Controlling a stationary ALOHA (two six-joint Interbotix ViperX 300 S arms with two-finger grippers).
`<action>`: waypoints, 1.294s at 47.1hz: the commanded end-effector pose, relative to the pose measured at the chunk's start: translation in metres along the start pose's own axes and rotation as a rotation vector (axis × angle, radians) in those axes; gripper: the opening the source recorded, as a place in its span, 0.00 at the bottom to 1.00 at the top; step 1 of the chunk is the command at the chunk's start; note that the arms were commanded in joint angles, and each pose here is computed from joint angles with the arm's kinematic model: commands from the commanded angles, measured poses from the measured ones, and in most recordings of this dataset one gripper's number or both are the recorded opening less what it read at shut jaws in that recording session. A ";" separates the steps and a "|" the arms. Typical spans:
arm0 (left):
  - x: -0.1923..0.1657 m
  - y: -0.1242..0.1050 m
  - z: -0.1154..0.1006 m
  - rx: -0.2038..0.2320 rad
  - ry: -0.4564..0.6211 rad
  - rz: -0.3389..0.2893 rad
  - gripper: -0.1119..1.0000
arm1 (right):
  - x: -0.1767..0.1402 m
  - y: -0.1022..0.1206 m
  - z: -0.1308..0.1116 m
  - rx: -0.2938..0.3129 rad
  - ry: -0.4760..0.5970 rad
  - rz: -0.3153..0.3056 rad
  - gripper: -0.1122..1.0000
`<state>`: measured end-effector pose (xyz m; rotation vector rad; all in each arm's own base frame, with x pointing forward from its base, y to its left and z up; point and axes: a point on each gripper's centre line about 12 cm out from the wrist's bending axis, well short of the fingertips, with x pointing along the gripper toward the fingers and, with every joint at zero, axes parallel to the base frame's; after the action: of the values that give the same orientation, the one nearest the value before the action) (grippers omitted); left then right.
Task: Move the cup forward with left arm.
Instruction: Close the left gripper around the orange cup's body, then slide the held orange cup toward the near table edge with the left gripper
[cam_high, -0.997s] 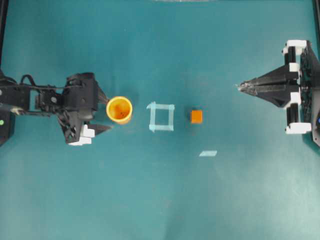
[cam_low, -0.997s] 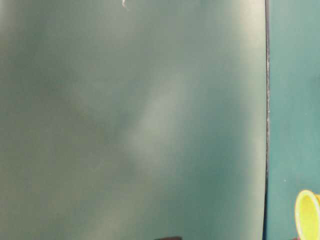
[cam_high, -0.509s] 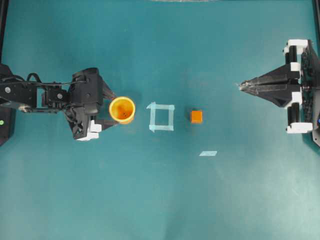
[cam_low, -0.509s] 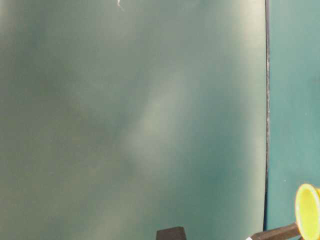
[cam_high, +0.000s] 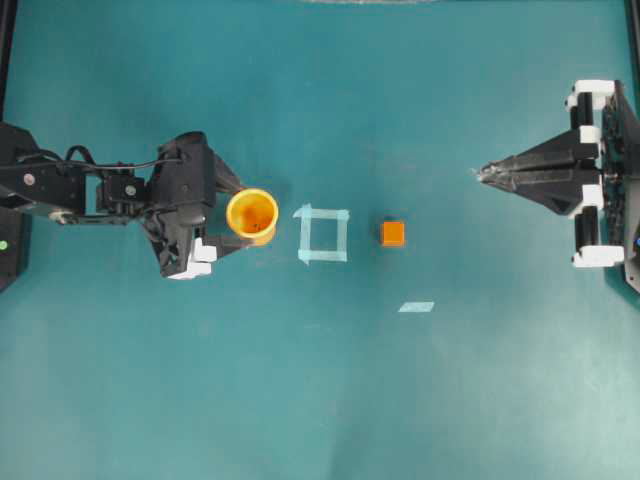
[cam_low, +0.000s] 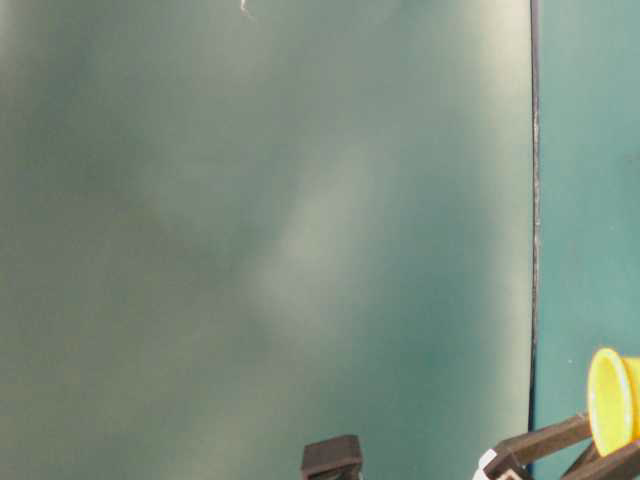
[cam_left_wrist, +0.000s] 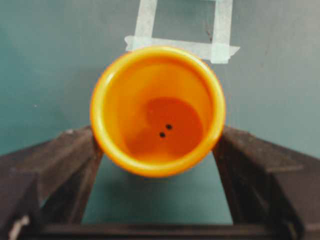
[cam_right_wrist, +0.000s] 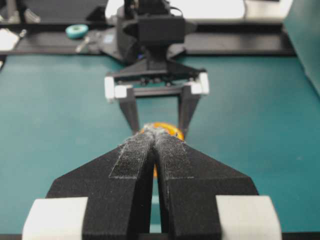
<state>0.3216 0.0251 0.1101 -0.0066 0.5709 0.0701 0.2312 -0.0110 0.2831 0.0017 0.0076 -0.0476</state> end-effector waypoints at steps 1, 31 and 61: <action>0.004 -0.003 0.010 0.008 -0.035 -0.009 0.81 | 0.002 0.000 0.013 0.004 -0.035 -0.002 0.10; 0.013 -0.008 0.013 0.014 -0.060 -0.021 0.78 | 0.002 0.000 0.013 0.003 -0.031 -0.002 0.10; -0.003 -0.017 0.026 0.029 -0.087 -0.045 0.74 | 0.002 0.000 0.014 0.003 -0.032 -0.002 0.10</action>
<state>0.3333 0.0136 0.1234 0.0063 0.5187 0.0339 0.2311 -0.0110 0.2832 0.0018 0.0122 -0.0476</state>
